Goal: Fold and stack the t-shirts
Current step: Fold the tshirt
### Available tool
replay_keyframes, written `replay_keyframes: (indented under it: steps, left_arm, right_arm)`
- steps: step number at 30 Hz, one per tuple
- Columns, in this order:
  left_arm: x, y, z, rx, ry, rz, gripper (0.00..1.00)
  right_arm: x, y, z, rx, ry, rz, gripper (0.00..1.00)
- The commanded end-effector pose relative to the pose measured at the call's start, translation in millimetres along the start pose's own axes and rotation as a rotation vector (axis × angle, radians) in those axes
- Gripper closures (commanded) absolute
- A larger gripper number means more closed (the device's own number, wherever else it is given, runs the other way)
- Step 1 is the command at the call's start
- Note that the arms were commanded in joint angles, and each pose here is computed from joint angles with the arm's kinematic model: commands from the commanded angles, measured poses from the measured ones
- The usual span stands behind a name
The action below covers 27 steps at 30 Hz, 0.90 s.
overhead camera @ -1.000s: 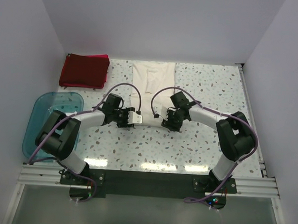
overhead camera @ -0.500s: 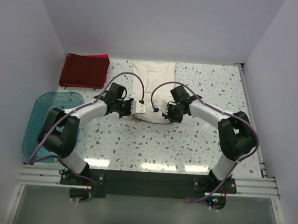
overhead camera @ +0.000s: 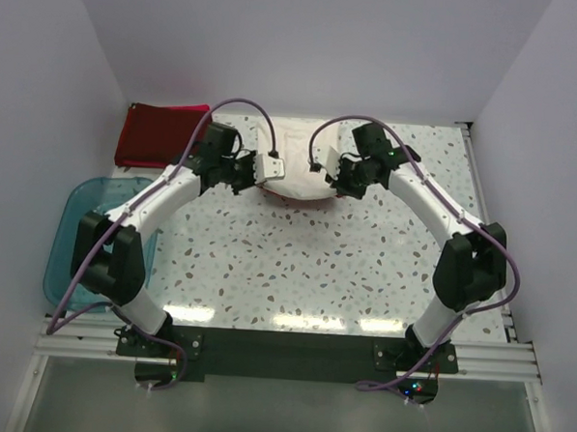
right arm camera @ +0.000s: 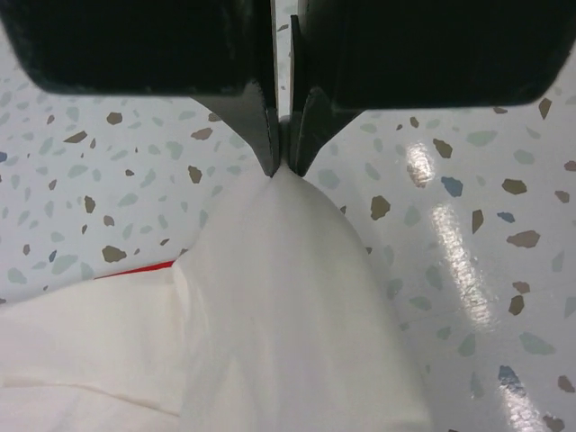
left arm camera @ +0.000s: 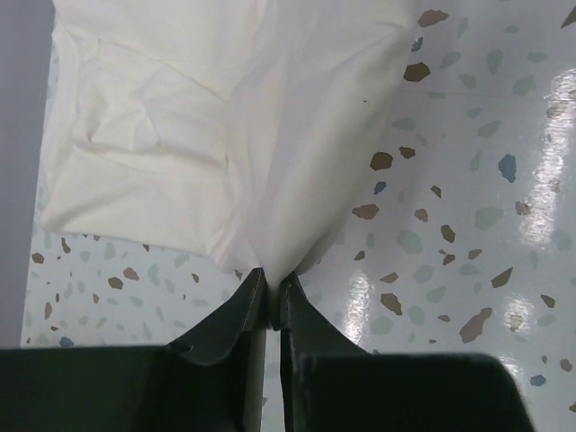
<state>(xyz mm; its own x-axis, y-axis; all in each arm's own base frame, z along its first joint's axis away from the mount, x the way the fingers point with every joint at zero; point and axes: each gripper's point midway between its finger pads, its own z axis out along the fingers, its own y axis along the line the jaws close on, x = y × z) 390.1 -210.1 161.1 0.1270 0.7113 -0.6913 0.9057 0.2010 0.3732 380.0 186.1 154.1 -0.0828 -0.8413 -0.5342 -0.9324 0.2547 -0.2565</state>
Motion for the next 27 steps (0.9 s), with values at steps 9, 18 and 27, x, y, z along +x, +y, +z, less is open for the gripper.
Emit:
replay_keyframes:
  steps: [9, 18, 27]
  left_arm:
    - [-22.1, -155.3, -56.7, 0.4, -0.098, 0.071, 1.0]
    - [-93.6, -202.1, -116.3, 0.537, -0.223, -0.073, 1.0]
    - [-58.5, -131.1, -76.3, 0.477, -0.13, -0.115, 1.0]
  right_arm:
    - [29.4, 138.0, -59.9, -0.319, -0.036, 0.01, 1.0]
    - [15.7, 200.0, -130.4, -0.458, -0.117, 0.008, 1.0]
    - [7.4, 143.0, -85.7, -0.506, -0.046, -0.006, 1.0]
